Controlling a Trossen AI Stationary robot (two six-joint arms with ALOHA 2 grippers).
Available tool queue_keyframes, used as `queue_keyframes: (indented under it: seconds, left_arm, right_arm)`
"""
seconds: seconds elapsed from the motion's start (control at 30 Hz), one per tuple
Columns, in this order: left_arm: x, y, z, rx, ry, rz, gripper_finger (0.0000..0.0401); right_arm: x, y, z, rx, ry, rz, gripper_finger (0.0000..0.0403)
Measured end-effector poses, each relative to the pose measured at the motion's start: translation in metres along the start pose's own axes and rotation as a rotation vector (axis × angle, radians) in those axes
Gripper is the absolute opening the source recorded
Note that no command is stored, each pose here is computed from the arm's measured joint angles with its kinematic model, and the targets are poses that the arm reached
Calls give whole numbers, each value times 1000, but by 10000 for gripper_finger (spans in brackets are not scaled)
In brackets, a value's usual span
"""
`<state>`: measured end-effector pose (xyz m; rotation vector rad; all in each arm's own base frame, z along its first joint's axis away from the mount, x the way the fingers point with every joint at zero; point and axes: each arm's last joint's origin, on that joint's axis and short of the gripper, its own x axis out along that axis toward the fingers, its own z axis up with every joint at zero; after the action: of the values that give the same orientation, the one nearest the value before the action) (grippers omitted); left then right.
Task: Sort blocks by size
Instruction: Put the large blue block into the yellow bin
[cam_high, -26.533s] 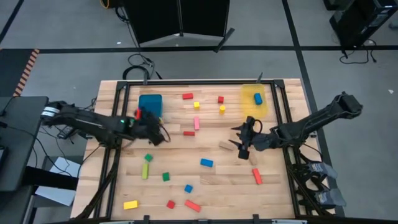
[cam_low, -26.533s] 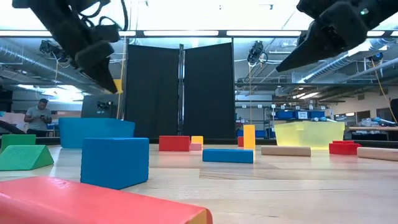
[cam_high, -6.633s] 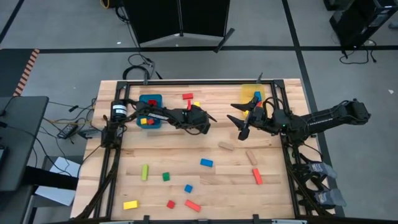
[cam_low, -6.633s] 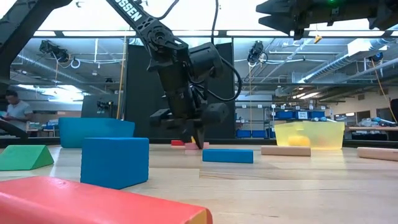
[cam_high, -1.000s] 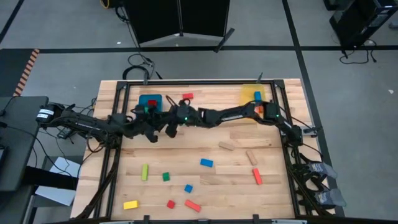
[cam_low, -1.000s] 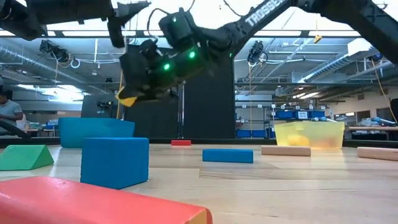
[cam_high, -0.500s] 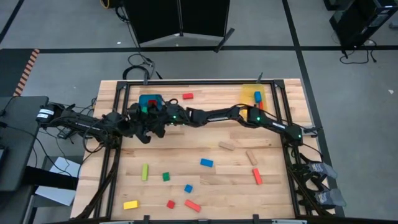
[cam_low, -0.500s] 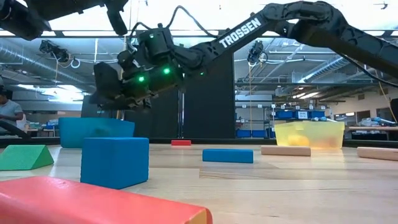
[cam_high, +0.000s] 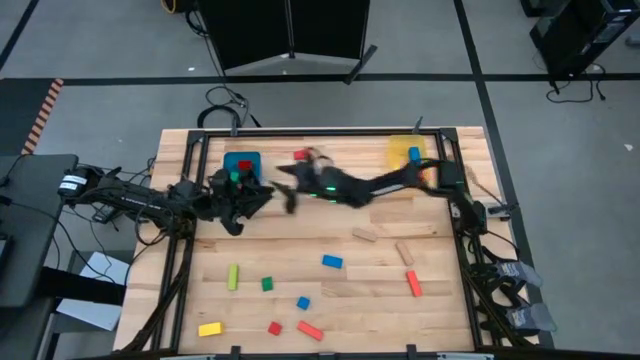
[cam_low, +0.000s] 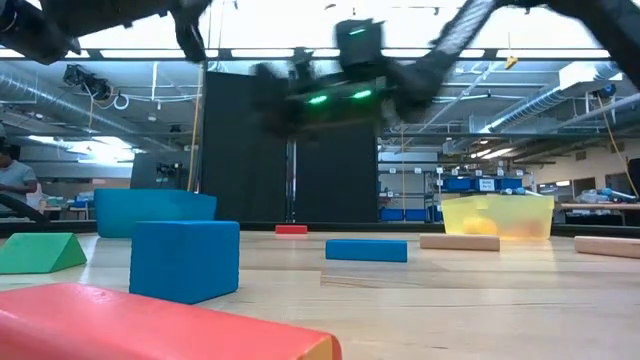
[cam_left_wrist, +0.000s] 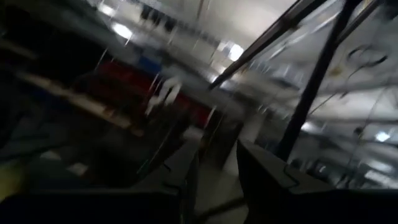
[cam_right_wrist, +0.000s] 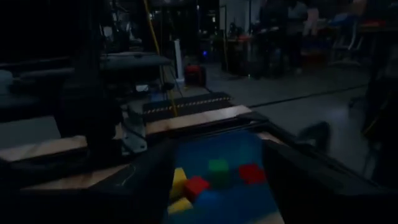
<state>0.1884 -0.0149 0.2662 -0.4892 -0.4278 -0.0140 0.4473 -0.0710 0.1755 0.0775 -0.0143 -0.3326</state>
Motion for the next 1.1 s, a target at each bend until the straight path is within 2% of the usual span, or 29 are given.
queue_keyframes:
  seconds: [0.07,0.23,0.37,0.53,0.73,0.87,1.1]
  left_arm:
    - [0,5,-9,21,78,76,117]
    - [7,22,-41,72,381,353,117]
    - [31,26,-60,114,549,428,117]
    - [74,27,-93,222,761,362,129]
    - [109,21,-146,385,1018,246,177]
    - [118,17,-172,449,1138,220,226]
    - [121,19,-203,451,1218,160,289]
  right_arm:
    - [-35,-5,7,-13,-13,0,240]
    - [-118,-11,14,-53,42,-2,236]
    - [-171,-13,33,-75,-27,7,241]
    - [-220,-14,56,-76,-138,14,248]
    - [-256,-10,77,-104,-207,32,249]
    - [-272,-7,86,-127,-216,25,250]
    - [-285,-3,94,-157,-241,11,250]
